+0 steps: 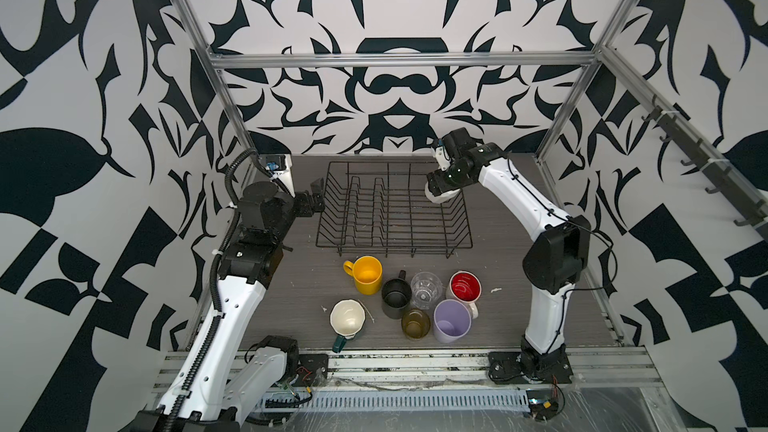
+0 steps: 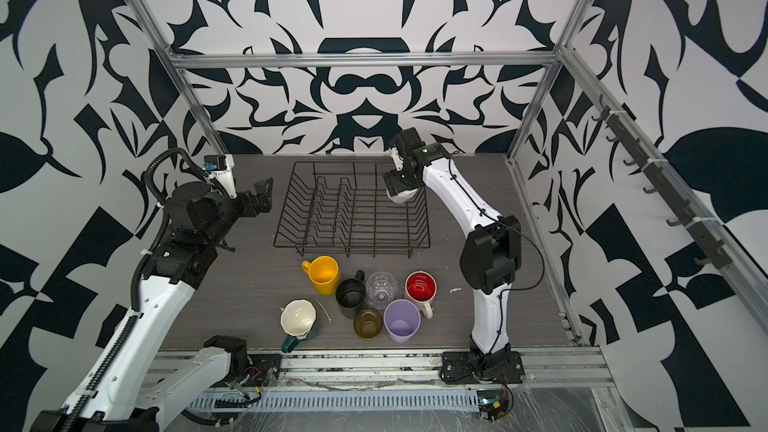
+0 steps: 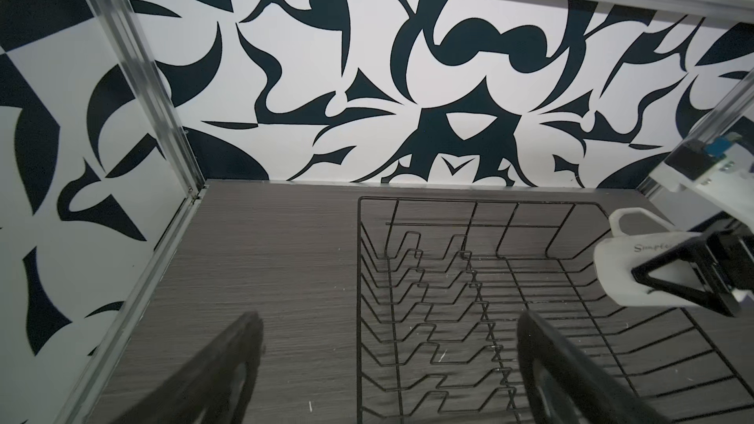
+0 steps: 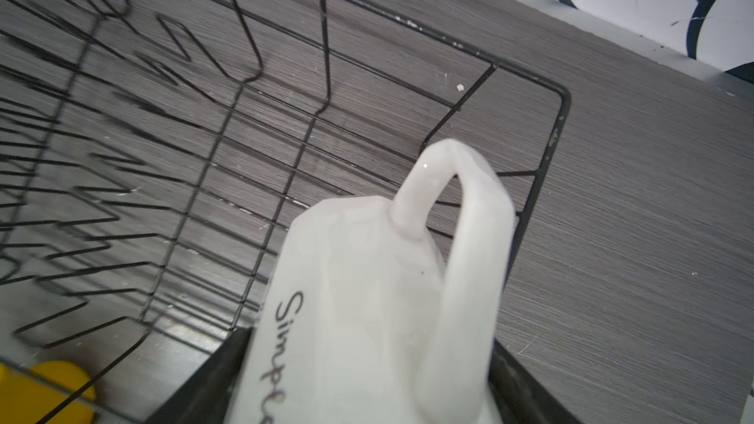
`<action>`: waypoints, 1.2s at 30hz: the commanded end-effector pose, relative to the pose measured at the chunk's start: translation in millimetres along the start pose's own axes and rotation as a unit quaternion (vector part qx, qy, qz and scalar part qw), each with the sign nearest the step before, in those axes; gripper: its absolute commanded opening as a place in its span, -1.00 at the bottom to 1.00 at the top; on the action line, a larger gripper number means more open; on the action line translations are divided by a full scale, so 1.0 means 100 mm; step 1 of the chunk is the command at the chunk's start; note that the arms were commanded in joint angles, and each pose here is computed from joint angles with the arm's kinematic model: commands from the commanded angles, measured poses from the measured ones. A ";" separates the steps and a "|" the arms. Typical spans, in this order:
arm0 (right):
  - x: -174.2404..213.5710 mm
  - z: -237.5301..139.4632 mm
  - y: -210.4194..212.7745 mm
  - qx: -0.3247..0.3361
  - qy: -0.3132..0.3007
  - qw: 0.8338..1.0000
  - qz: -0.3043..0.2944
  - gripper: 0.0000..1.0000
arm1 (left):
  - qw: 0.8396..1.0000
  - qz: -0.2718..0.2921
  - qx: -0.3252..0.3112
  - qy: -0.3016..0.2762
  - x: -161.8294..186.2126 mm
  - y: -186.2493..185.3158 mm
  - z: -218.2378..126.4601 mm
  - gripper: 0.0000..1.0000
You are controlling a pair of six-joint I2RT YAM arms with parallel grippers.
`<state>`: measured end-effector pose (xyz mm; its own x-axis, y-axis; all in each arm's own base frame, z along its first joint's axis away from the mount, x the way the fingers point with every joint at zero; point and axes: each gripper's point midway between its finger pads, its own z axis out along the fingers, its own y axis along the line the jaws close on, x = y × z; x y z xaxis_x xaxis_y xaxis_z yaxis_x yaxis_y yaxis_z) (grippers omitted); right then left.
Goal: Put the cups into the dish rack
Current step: 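Lower the white mug upside down into the rack's far corner with the right gripper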
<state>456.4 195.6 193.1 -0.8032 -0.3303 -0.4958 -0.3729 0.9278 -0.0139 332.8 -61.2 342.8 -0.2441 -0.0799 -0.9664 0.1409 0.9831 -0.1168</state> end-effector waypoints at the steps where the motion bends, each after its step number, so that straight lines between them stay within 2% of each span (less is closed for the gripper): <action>1: -0.28 -0.18 -0.07 0.024 -0.039 0.999 -0.014 -1.00 | 0.999 0.012 -0.017 -0.029 -0.10 0.07 -0.14 0.99; 8: -0.33 0.07 -0.10 0.034 -0.014 0.999 -0.025 -1.00 | 0.999 0.014 -0.023 -0.025 -0.05 0.09 -0.17 0.99; 22: -0.38 0.33 -0.20 0.065 0.006 0.997 -0.037 -1.00 | 0.999 0.017 -0.025 -0.027 -0.06 0.10 -0.19 0.99; 36: -0.34 0.63 -0.23 0.064 0.027 0.997 -0.044 -1.00 | 0.999 0.018 -0.026 -0.022 -0.04 0.10 -0.17 0.99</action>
<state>510.2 199.0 115.7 -0.8321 -0.4267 -0.3542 -0.4024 0.9041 -0.1436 319.3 -51.8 354.0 -0.1873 -0.0607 -0.9804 0.1149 0.9899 -0.0832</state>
